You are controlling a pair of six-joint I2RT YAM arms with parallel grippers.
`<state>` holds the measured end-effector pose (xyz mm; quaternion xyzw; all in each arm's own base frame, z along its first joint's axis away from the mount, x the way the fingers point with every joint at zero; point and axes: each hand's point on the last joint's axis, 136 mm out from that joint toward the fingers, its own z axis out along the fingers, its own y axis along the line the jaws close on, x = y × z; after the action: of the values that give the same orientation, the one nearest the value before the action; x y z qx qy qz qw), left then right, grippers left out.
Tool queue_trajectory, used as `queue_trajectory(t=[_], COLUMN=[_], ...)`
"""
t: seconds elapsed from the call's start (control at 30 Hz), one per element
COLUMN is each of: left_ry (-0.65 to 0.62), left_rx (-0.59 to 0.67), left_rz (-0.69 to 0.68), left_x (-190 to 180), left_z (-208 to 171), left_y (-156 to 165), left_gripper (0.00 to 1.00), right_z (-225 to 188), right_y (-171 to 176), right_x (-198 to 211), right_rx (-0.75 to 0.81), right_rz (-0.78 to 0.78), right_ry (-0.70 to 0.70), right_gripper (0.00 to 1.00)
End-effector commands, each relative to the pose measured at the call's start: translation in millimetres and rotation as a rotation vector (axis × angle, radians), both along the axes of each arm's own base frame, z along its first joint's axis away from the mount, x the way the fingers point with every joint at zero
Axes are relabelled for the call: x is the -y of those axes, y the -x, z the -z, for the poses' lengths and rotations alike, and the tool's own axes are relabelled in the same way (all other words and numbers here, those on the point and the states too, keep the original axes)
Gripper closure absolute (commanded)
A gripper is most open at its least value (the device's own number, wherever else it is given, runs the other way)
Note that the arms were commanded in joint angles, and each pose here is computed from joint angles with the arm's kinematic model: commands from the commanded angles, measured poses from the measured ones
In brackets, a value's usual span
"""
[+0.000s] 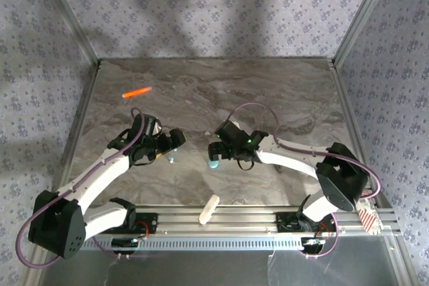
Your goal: Insert the wireless bluetooth earbuds into the charging case
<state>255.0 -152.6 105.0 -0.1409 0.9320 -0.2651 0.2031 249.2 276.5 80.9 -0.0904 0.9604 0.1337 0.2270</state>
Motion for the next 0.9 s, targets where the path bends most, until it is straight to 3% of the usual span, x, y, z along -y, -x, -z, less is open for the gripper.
queue_trajectory(t=[0.0, 0.3, 0.57, 0.87], left_ry=[0.016, 0.034, -0.002, 0.006], left_rx=[0.023, 0.047, 0.042, 0.037], left_rz=[0.002, -0.024, -0.017, -0.004], left_x=[5, 4, -4, -1], left_z=[-7, -4, 1, 2], left_y=[-6, -4, 5, 3], left_gripper=[0.0, 0.0, 0.0, 0.0], right_z=[-3, 27, 31, 43], right_y=[-10, -11, -10, 4], right_x=[-11, -18, -51, -40], right_rx=[0.013, -0.091, -0.097, -0.119], right_rz=[-0.025, -0.042, -0.131, -0.141], right_ry=[0.007, 0.163, 0.193, 0.307], right_gripper=[0.0, 0.0, 0.04, 0.06])
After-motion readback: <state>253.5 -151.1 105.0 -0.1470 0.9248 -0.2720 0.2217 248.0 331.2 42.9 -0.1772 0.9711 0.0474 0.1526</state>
